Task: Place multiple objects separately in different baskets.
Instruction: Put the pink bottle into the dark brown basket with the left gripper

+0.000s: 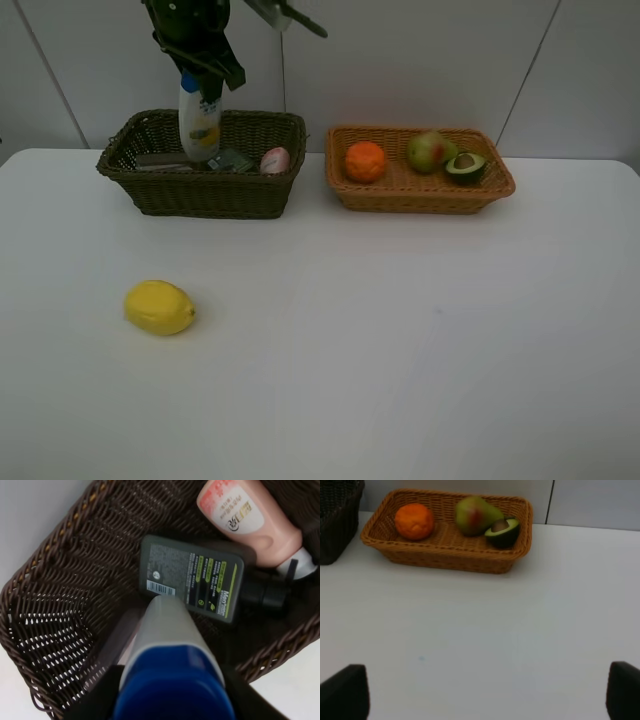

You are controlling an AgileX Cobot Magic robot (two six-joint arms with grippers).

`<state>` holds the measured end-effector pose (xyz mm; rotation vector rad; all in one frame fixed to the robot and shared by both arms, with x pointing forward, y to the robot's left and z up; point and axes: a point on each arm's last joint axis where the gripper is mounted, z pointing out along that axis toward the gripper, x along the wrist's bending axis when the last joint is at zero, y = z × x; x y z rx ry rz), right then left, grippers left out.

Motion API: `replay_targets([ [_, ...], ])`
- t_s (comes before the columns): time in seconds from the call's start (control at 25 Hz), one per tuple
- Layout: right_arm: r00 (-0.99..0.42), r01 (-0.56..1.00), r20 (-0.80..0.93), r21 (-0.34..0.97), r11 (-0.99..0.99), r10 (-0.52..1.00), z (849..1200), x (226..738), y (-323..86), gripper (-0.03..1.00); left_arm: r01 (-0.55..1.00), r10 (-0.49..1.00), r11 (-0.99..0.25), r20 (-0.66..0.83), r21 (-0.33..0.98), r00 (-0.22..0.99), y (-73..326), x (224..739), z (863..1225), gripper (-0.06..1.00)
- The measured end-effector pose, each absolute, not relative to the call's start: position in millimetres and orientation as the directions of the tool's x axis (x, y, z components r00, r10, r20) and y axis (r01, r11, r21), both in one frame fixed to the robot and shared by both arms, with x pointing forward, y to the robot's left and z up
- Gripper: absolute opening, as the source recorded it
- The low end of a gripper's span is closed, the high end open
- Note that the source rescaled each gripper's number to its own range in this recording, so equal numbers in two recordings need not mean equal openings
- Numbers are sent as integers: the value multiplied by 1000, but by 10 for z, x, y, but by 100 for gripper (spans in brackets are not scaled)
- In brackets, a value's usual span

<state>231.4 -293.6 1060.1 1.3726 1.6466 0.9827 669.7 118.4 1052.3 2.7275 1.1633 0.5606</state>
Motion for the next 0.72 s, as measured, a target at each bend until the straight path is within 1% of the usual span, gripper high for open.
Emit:
replay_targets([
  [0.16,-130,400,-78,908,125,988,10601,2314,-2936,100,677,712,-700,304,229,633,1225,6747,10439,49],
  [0.72,-130,400,-78,908,125,988,10601,2314,-2936,100,684,716,-694,312,226,624,1265,6765,10435,49],
])
